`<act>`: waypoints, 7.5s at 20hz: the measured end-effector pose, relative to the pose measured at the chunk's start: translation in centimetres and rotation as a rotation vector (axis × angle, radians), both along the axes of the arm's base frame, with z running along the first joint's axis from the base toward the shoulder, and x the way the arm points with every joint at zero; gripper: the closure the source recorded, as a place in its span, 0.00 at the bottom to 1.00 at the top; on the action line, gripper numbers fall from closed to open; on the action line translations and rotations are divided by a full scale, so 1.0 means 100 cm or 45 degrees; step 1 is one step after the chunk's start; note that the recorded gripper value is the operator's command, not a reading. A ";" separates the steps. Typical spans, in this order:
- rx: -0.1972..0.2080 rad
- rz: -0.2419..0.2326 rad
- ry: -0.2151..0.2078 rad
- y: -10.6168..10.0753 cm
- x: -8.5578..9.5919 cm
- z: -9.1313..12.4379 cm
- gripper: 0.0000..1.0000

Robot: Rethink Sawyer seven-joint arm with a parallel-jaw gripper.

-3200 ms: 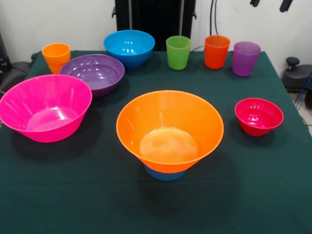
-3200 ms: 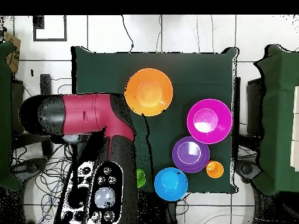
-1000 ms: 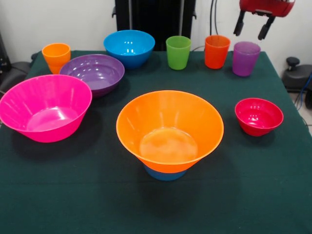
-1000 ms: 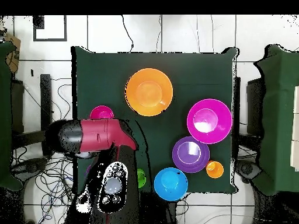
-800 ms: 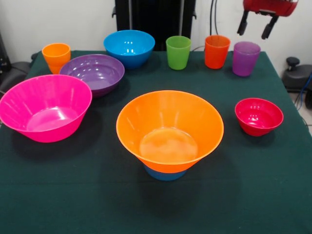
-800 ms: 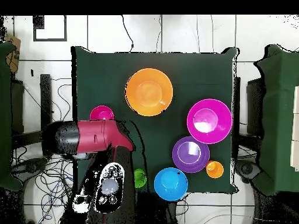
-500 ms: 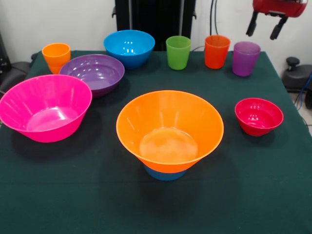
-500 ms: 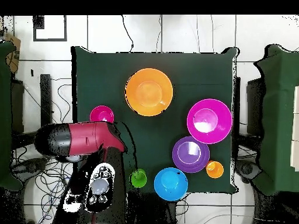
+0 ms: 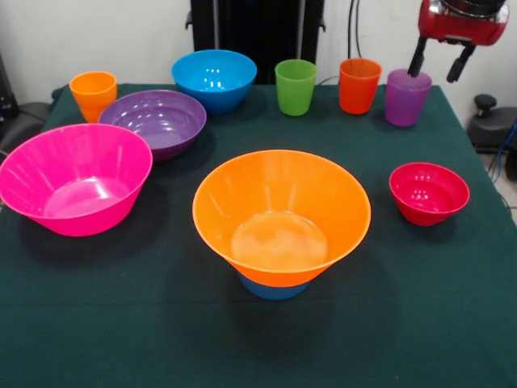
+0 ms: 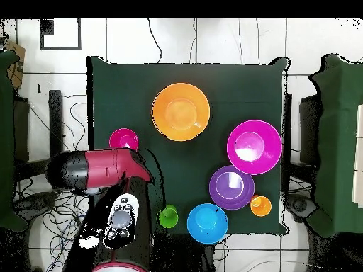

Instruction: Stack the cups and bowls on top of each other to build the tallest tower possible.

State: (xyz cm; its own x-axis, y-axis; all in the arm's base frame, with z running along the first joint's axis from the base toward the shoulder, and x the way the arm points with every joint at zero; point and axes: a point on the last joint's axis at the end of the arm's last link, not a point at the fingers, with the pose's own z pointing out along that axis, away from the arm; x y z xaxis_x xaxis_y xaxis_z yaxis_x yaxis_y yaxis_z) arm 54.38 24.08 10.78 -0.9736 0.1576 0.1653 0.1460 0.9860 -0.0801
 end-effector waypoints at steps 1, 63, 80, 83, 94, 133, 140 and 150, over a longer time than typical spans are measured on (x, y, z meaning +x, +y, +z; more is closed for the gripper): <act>-0.001 0.000 -0.010 -0.001 0.001 -0.005 0.00; 0.008 0.008 -0.070 0.011 -0.079 -0.046 0.00; 0.009 -0.039 -0.034 0.020 -0.101 -0.054 0.00; 0.022 -0.059 -0.055 0.036 -0.109 -0.037 0.00; 0.076 0.060 -0.155 0.102 -0.140 0.015 0.00; -0.008 0.090 -0.179 0.060 -0.209 -0.085 0.00; -0.035 0.098 -0.138 0.050 -0.221 -0.110 0.00; -0.051 0.101 -0.115 0.045 -0.229 -0.128 0.00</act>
